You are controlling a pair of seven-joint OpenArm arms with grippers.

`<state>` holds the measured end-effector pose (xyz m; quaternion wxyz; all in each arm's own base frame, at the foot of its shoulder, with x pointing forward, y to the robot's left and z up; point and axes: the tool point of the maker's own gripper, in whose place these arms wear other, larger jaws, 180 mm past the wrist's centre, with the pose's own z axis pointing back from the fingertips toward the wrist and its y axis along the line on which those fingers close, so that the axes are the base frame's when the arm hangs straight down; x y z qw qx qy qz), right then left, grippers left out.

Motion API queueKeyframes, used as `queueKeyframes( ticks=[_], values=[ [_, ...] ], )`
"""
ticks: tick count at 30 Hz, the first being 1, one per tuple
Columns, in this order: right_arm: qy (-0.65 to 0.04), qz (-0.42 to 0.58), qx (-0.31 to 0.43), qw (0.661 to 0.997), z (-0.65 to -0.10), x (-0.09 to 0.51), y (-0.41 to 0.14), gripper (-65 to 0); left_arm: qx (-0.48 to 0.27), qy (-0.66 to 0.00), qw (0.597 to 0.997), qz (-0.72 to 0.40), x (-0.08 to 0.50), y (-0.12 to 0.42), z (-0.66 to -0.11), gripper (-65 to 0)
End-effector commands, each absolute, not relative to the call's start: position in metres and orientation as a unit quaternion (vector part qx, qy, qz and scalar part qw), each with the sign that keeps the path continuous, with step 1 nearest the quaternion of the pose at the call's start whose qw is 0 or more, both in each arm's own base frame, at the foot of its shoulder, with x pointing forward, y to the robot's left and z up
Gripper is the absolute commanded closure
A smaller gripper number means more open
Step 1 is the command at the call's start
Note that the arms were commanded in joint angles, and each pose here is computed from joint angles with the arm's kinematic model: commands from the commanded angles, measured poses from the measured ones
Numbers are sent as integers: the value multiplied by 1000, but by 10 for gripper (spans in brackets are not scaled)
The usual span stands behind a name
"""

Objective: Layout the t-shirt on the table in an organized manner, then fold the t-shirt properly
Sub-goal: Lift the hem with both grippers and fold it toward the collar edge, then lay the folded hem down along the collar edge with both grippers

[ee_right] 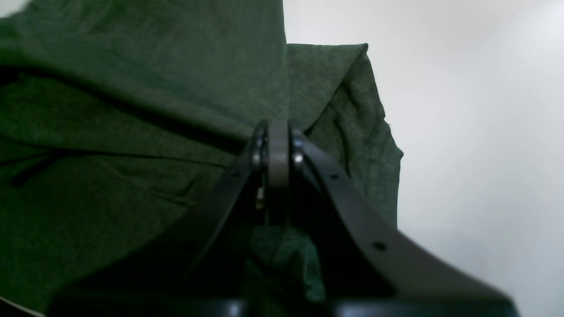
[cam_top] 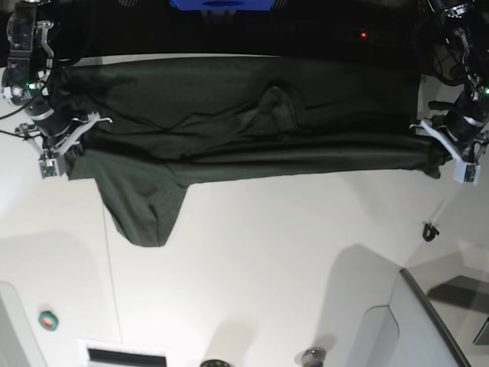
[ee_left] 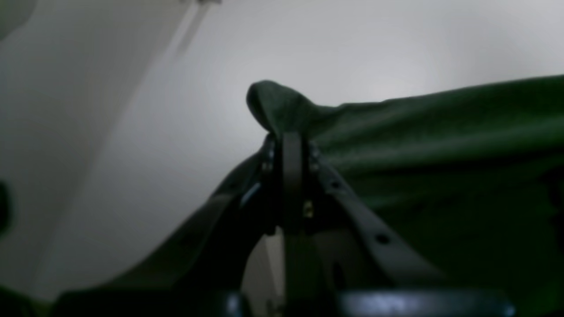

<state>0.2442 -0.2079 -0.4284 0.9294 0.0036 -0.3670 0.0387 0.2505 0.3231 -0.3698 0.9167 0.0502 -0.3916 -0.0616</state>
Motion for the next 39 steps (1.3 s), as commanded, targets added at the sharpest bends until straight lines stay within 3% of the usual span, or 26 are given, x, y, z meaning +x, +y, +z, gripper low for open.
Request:
queueKeyframes(
  ticks=[1,13,22,24,25,28,29,34,39],
  values=[
    [-385,47,-1,922,-417,247,-210,0,50,-412,907,-72,260,321,-358,0],
    [-351,41,19,935,-429,197,-188,0,48,-413,906,-77,261,318,-357,0],
    [-363,39,15,931,-424,207,-191,-2,52,-410,906,-90,263,319,-355,0],
    [-393,40,14,918,-410,236,-192,-33,41,-404,908,-105,264,307,-360,0],
    [-396,41,14,917,-409,250,-192,-78,38,-400,910,-108,261,304,-364,0],
    [-357,20,19,934,-423,297,-202,-305,31,-392,912,-112,256,298,-370,0],
    [-342,12,25,939,-431,308,-203,-339,30,-393,912,-112,256,298,-370,0],
    [-335,-11,41,941,-444,358,-210,-288,30,-391,913,-111,255,299,-371,0],
    [-314,-27,54,948,-458,374,-210,-281,34,-392,913,-108,255,302,-369,0]
  ],
)
